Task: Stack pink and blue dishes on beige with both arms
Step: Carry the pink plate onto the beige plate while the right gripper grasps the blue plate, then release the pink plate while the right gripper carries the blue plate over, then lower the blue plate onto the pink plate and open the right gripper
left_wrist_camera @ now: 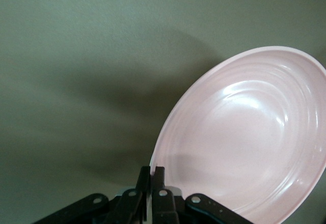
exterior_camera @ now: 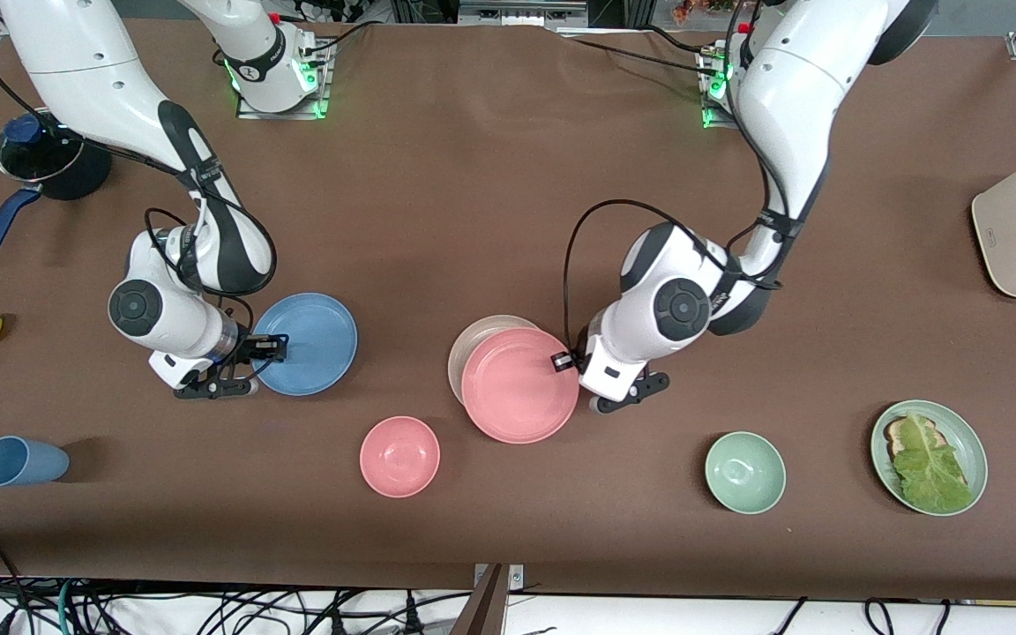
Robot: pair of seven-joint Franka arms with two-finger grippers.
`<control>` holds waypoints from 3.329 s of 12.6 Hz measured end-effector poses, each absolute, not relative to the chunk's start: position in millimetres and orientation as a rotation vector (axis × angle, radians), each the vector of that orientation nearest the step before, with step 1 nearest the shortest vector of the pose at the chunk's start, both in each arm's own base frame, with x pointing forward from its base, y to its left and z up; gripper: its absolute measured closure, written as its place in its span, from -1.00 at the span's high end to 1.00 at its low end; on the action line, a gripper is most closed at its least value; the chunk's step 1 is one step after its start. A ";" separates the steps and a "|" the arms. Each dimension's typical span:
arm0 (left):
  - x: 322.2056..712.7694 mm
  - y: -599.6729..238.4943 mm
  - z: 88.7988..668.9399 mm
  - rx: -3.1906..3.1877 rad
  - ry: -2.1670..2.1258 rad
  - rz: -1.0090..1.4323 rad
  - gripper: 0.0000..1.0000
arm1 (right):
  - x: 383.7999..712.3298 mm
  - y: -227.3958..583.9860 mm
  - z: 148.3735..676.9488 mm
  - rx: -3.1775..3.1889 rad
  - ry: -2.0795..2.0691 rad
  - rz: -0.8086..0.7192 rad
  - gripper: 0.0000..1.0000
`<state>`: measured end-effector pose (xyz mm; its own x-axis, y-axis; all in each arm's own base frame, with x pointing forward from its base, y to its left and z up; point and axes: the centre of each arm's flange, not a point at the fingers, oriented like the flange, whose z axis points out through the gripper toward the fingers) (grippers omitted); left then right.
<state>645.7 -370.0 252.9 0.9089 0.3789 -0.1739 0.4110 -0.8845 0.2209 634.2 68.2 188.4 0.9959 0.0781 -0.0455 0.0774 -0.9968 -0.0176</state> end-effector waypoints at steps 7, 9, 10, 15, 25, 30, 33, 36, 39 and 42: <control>657.6 -350.1 275.2 2.883 0.606 -0.173 0.34 | 636.4 70.2 198.6 -3.108 -0.102 0.049 -0.86; 663.7 -326.9 290.2 2.898 0.643 -0.212 0.79 | 638.0 71.0 206.1 -3.107 -0.104 0.034 -0.86; 667.3 -310.6 297.4 2.906 0.671 -0.239 0.99 | 640.4 71.4 212.6 -3.107 -0.105 0.026 -0.86; 686.3 -209.7 313.5 3.016 0.602 -0.331 1.00 | 671.6 95.5 302.4 -3.062 -0.129 0.070 -0.90; 699.4 13.9 355.3 3.060 0.152 -0.376 1.00 | 642.8 298.6 325.4 -2.984 0.228 0.070 -0.90; 673.6 38.8 460.7 3.105 0.060 -0.201 1.00 | 618.3 378.9 276.5 -2.928 0.401 -0.009 -0.90; 630.4 10.3 521.6 3.168 0.018 -0.116 1.00 | 610.4 401.9 249.7 -2.898 0.445 -0.051 -0.90; 589.2 0.0 548.1 3.184 0.001 -0.099 1.00 | 609.1 405.6 242.5 -2.904 0.433 -0.062 -0.91; 567.9 11.1 544.6 3.182 0.031 -0.142 1.00 | 611.0 404.0 243.1 -2.921 0.414 -0.085 -0.84; 567.2 15.3 542.7 3.171 0.048 -0.148 1.00 | 612.9 400.2 240.6 -2.930 0.417 -0.088 -0.44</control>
